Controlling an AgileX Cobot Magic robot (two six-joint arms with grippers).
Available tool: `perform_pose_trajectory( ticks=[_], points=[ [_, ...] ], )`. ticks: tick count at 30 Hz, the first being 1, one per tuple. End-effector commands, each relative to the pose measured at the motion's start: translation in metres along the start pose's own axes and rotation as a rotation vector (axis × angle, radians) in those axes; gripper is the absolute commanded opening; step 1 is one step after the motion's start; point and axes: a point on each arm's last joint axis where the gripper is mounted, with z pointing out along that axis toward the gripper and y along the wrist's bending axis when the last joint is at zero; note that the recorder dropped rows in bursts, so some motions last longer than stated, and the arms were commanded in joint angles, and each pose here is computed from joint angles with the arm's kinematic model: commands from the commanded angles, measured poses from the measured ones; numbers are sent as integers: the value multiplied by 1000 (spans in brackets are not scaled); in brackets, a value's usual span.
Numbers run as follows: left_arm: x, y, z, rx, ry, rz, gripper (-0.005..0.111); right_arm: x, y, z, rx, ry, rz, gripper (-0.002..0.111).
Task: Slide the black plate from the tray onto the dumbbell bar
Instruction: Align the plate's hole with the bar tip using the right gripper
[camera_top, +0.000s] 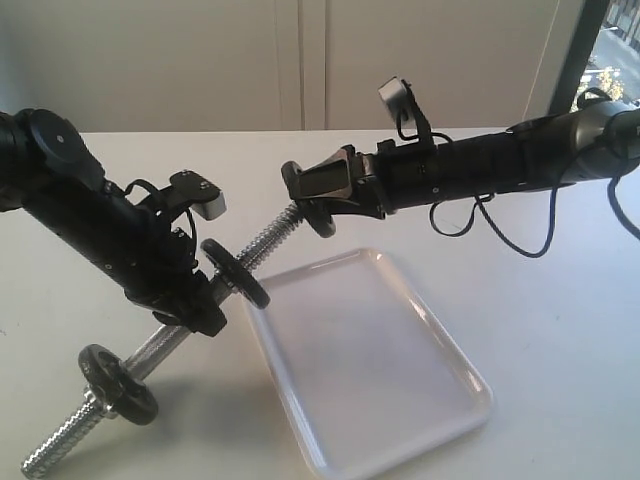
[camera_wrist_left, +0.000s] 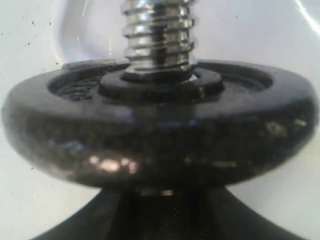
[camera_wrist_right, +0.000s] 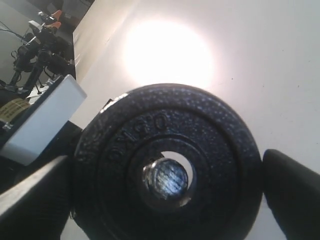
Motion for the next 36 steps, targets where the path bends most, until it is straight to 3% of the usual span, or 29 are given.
perform_pose_trajectory(
  ticks=[1, 22, 36],
  points=[
    [-11, -13, -15, 62, -68, -19, 0, -27, 8, -18, -54, -170, 2, 0],
    [-11, -13, -15, 62, -68, -19, 0, -24, 9, -14, -55, -141, -4, 0],
    [-11, -13, -15, 60, -69, -19, 0, -7, -7, 6, -72, -106, 75, 0]
  ],
)
